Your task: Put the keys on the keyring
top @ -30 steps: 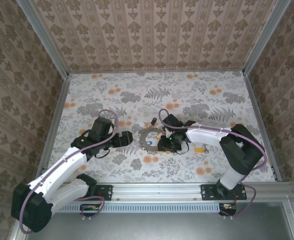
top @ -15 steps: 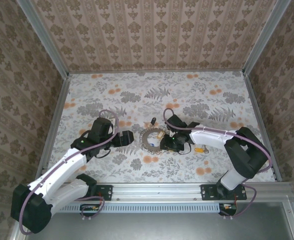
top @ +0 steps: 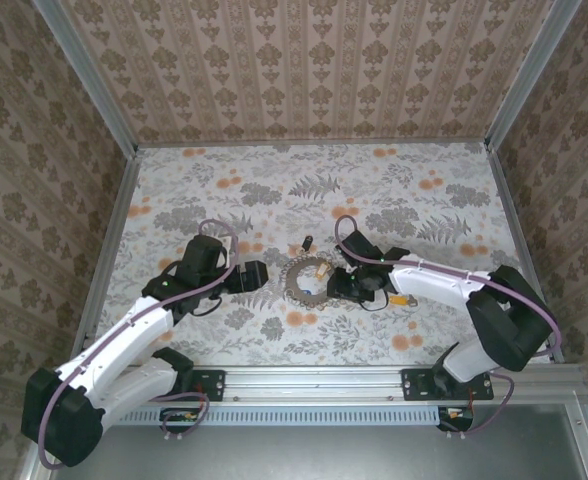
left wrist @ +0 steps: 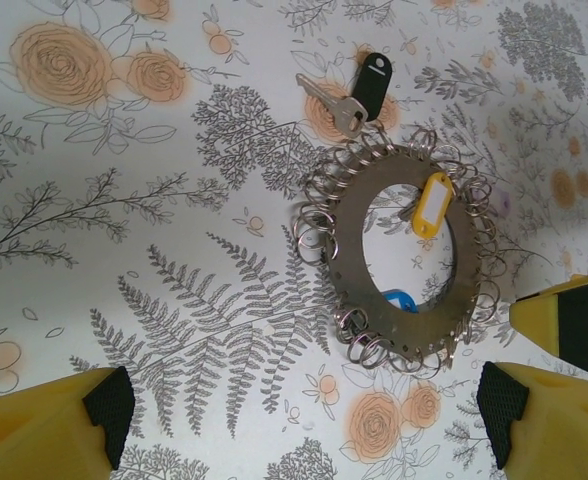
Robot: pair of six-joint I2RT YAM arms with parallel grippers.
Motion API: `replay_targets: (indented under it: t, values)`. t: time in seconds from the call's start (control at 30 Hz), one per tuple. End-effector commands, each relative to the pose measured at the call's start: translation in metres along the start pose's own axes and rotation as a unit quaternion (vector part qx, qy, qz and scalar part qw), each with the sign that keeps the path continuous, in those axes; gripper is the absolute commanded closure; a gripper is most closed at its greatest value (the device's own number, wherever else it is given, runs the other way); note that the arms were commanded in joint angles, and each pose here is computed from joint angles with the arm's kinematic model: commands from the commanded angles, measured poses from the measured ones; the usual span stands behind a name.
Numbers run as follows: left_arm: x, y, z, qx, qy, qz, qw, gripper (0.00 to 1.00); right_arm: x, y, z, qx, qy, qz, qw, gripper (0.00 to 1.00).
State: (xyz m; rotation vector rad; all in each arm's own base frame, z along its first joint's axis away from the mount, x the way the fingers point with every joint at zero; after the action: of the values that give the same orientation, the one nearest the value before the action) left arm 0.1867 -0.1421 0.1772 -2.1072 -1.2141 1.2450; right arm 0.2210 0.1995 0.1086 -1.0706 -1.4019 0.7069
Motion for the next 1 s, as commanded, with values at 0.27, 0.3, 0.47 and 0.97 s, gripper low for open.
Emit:
replay_targets:
  t: [0.27,0.3,0.47,0.97]
  values:
    - [-0.008,0.011,-0.002,0.001,0.032,0.022,0.999,0.08,-0.02,0.016,0.003,0.028,0.03,0.034,0.999,0.66]
    - [-0.009,0.012,-0.001,0.003,0.034,0.023,0.999,0.09,-0.019,0.017,0.003,0.029,0.028,0.033,0.999,0.67]
    - [-0.012,0.017,0.001,0.009,0.042,0.023,0.999,0.09,-0.017,0.022,0.002,0.038,0.025,0.03,0.999,0.72]
    - [-0.019,0.026,0.001,0.025,0.057,0.021,0.998,0.09,-0.007,0.023,0.001,0.041,0.007,-0.016,0.999,0.79]
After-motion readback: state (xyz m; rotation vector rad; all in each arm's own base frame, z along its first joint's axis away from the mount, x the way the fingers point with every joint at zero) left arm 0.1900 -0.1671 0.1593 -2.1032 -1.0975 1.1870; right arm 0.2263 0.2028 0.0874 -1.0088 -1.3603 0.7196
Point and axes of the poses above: each hand's point on the last joint's axis, 136 mm out from that joint toward the fingers, its own y axis out along the fingers, its own x axis along the line the jaws close on, z = x × y, the point moved 7 cm from there along -y, back along the fingers, and after that the axes turned 1 degree about y, right-handed, at the moved point
